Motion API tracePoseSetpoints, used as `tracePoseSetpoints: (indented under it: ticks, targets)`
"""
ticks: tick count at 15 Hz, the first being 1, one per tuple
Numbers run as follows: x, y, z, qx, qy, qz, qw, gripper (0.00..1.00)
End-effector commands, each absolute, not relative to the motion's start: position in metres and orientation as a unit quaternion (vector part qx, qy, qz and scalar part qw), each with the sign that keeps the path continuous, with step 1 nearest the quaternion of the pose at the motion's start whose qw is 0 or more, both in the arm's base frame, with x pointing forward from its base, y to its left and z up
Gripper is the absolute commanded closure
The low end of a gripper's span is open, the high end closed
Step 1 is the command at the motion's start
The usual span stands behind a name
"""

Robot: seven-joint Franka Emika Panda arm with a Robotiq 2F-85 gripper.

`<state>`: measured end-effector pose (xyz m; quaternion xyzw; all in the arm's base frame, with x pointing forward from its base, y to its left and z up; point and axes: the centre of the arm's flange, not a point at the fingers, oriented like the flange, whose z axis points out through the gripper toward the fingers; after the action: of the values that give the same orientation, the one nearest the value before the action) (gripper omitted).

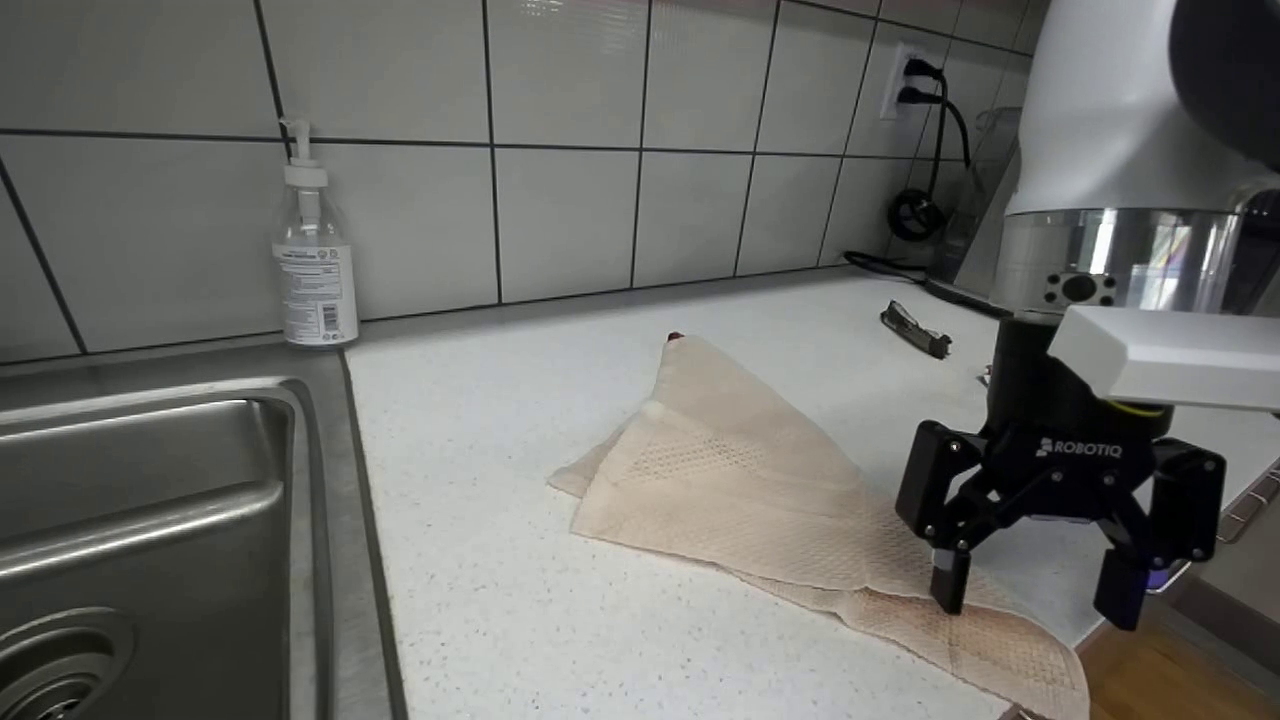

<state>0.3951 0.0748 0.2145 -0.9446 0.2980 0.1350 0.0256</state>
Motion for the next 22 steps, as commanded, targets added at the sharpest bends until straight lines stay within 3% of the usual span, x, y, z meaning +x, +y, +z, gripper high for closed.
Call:
tracePoseSetpoints:
  ticks: [1, 22]
  targets:
    - [0.378, 0.067, 0.221, -0.945, 0.297, 0.127, 0.045, 0.0]
    - [0.358, 0.06, 0.202, -0.927, 0.342, 0.129, 0.08, 0.0]
